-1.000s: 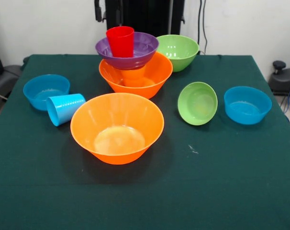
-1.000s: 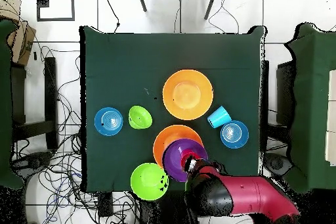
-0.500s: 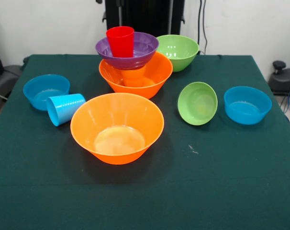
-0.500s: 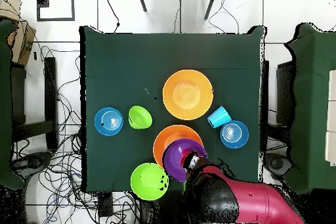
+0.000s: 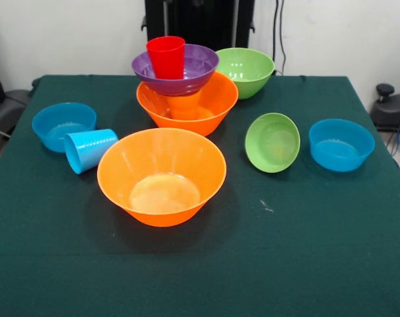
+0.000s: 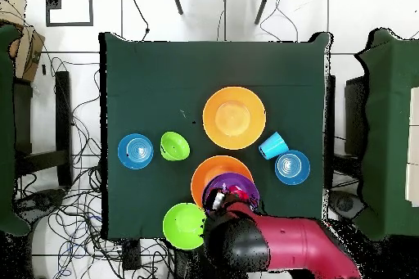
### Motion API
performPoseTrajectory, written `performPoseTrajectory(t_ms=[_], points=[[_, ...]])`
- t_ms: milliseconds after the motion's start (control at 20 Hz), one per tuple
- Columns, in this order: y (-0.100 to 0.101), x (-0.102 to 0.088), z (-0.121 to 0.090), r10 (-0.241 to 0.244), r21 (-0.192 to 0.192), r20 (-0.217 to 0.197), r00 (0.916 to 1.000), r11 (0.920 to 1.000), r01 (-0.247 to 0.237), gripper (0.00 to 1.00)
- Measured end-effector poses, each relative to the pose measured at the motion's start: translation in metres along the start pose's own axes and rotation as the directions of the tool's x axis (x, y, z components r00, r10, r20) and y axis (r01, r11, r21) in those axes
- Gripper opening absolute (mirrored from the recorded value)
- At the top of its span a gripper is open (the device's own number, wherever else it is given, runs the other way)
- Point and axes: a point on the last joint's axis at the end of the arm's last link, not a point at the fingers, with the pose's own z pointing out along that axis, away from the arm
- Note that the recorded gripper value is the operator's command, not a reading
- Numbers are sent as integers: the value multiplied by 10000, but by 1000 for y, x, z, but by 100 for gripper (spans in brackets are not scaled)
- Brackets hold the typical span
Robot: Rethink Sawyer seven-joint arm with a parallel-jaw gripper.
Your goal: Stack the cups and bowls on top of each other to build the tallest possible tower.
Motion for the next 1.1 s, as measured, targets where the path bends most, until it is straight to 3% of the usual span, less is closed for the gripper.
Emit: performPoseTrajectory(t_ms=[250,350,400,500,750,1100], points=[[53,7,4,-1055,-171,-271,9940,9943,1051,100],[65,7,6,-1245,-233,-276,9918,9920,1239,100],[86,7,10,-1563,-349,-262,9874,9872,1553,100],[95,6,12,-1694,-400,-264,9852,9849,1683,100],[140,1,30,-2164,-650,-336,9757,9747,2139,100],[176,-7,62,-2304,-709,-554,9715,9715,2264,100]])
